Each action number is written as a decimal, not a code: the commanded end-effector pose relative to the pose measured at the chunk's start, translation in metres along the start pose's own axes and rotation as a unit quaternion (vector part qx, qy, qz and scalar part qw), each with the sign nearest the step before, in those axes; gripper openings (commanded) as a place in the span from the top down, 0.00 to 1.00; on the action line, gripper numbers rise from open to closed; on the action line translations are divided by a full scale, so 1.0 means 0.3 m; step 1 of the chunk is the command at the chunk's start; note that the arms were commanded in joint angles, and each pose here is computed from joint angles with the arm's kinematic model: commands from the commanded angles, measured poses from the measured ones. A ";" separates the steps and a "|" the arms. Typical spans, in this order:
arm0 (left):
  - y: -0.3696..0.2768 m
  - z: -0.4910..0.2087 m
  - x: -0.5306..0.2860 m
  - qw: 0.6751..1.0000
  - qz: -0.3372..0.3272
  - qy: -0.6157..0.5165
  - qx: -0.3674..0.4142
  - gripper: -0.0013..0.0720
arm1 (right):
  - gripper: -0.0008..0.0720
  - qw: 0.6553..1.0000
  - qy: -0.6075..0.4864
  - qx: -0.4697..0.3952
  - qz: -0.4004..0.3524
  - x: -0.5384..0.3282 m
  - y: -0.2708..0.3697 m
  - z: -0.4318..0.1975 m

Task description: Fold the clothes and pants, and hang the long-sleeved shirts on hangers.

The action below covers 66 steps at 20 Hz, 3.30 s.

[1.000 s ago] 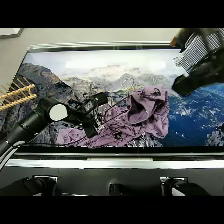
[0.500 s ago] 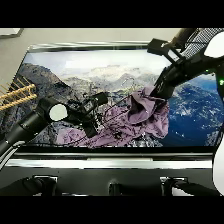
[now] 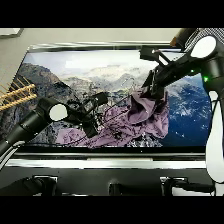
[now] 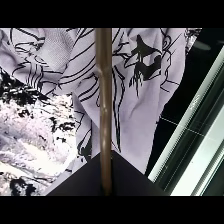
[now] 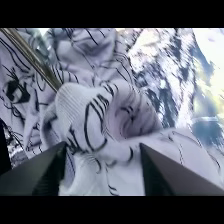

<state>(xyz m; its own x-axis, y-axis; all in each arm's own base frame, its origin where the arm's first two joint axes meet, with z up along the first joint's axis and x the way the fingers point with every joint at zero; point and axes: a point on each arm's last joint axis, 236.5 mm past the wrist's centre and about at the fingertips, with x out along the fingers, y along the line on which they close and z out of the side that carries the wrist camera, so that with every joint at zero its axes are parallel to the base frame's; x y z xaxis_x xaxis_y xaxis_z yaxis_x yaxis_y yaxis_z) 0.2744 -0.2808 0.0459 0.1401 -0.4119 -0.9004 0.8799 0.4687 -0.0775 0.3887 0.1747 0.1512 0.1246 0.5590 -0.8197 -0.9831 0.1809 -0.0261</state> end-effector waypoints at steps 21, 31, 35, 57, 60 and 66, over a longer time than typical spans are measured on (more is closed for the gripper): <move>0.127 -0.023 -0.060 0.992 0.038 -0.014 -0.119 0.41 | 0.93 0.999 0.037 0.022 -0.017 -0.089 0.053 -0.033; 0.292 0.000 -0.183 0.846 -0.005 -0.150 -0.511 0.23 | 0.93 0.979 0.054 0.159 -0.120 -0.255 0.065 -0.049; 0.160 0.250 -0.038 0.778 -0.119 -0.252 -0.563 0.25 | 0.92 0.975 0.055 0.178 -0.118 -0.256 0.073 -0.052; -0.225 0.524 0.311 0.792 -0.209 -0.182 -0.543 0.46 | 0.92 0.974 0.059 0.181 -0.121 -0.258 0.070 -0.060; -0.224 0.498 0.325 0.811 -0.194 -0.173 -0.523 0.46 | 0.92 0.973 0.058 0.189 -0.121 -0.258 0.070 -0.060; -0.172 0.526 0.324 0.805 -0.178 -0.206 -0.527 0.46 | 0.92 0.973 0.057 0.189 -0.121 -0.259 0.071 -0.059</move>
<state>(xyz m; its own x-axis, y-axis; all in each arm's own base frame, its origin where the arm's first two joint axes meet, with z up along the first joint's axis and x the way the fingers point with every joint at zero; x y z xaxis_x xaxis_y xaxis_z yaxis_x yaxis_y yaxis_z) 0.3055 -0.4690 0.0290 0.2603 -0.7944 -0.5489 0.0520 0.5792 -0.8136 0.3558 0.1207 0.2035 0.3075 0.3715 -0.8760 -0.8057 0.5914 -0.0320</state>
